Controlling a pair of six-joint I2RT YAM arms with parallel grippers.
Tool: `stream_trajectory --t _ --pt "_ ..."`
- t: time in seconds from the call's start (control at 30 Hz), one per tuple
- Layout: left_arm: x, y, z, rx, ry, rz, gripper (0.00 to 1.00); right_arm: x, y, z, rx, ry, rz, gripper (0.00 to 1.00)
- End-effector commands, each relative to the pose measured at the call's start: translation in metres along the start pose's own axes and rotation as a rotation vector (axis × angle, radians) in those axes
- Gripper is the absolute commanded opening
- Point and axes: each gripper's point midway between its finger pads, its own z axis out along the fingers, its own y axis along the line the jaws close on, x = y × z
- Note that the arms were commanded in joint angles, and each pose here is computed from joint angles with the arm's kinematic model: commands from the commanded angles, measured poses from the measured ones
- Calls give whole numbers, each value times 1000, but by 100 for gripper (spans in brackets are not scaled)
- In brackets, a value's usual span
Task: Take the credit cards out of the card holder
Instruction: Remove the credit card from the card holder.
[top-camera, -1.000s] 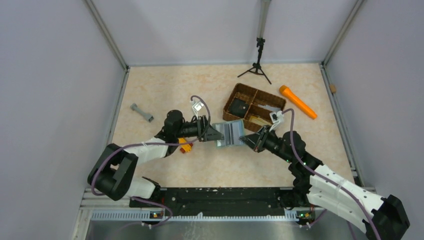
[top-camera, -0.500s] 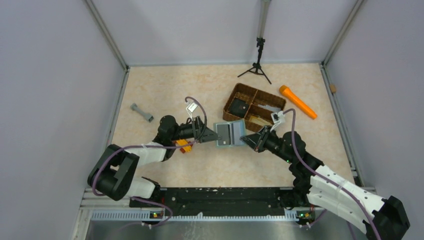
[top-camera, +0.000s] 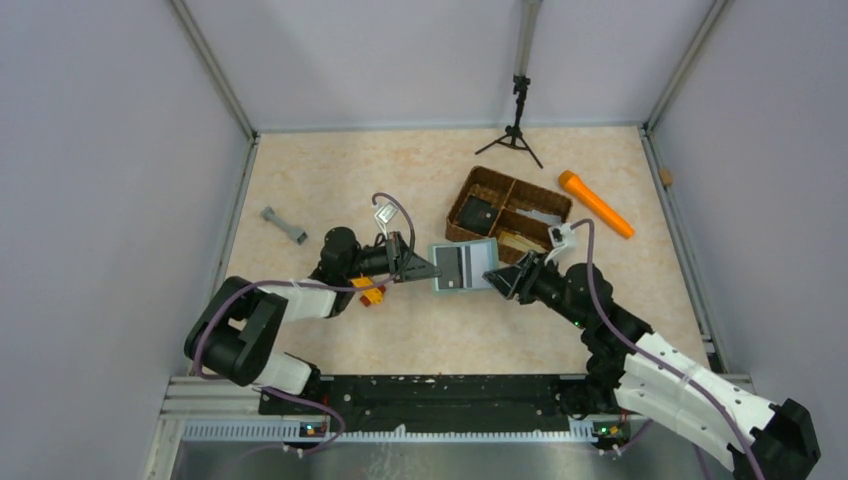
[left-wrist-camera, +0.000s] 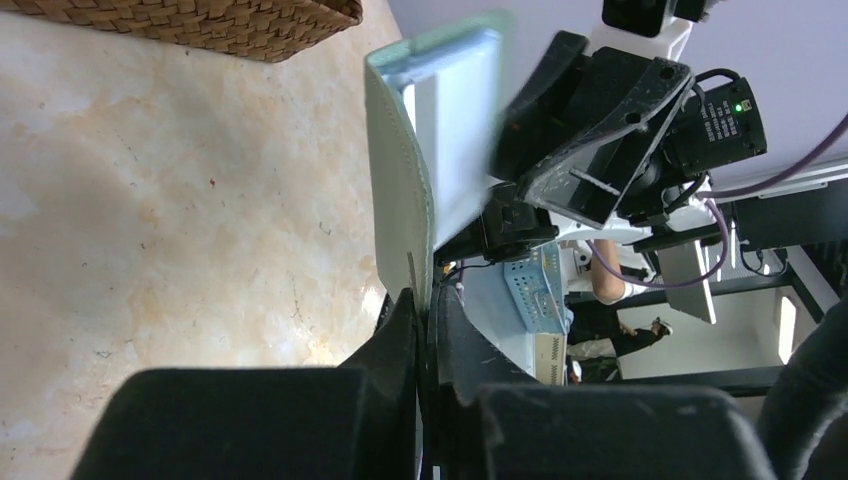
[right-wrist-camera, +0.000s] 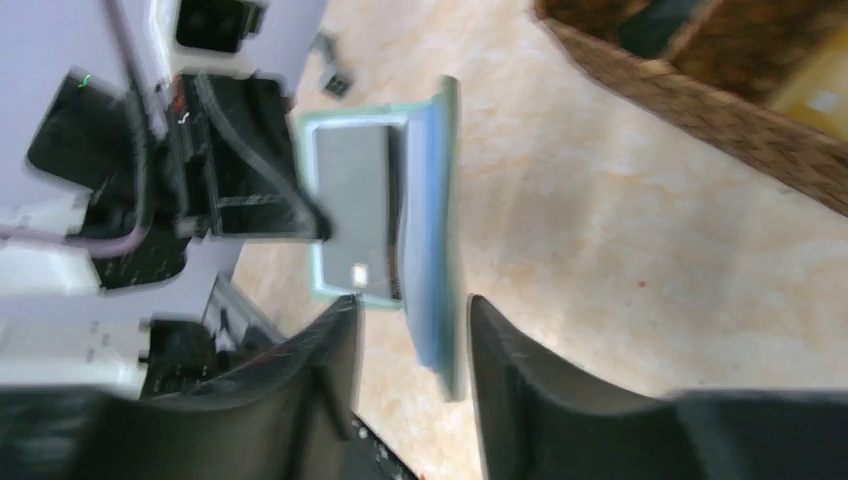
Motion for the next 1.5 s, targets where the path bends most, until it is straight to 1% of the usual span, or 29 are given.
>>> stream_trajectory --t 0.0,0.03,0.1,0.2,0.3,0.4,0.53,0.83,1.03,1.23,1.3,1.43,1.47 --pt "-13 -18 0 69 -23 69 0 -29 -32 -10 254 -82 -73 55" --pt "-12 -19 0 71 -19 70 0 -36 -37 -13 305 -94 -108 58" --pt "-11 -20 -1 72 -14 70 0 -40 -36 -16 321 -77 -163 59" --pt "-10 -19 -2 63 -11 73 0 -42 -13 -15 203 -63 -215 54" --pt "-9 -20 -2 56 -12 79 0 -39 21 -9 20 -46 -229 46" --pt "-9 -25 -3 72 -7 84 0 -27 45 1 -112 13 -200 43" --pt "-7 -43 -6 145 1 91 0 -14 53 17 -169 85 -145 39" --pt "-1 -88 -19 347 16 138 0 -9 68 24 -248 106 -46 39" --pt "3 -100 -19 376 37 156 0 -11 88 20 -335 117 25 36" --pt "3 -109 -22 394 30 176 0 -21 104 11 -409 80 77 23" --pt "2 -110 -22 395 23 176 0 -25 109 7 -438 55 91 16" --pt "2 -113 -23 400 15 178 0 -31 118 -2 -497 17 110 11" --pt "2 -114 -23 402 15 179 0 -31 118 -2 -501 17 115 8"
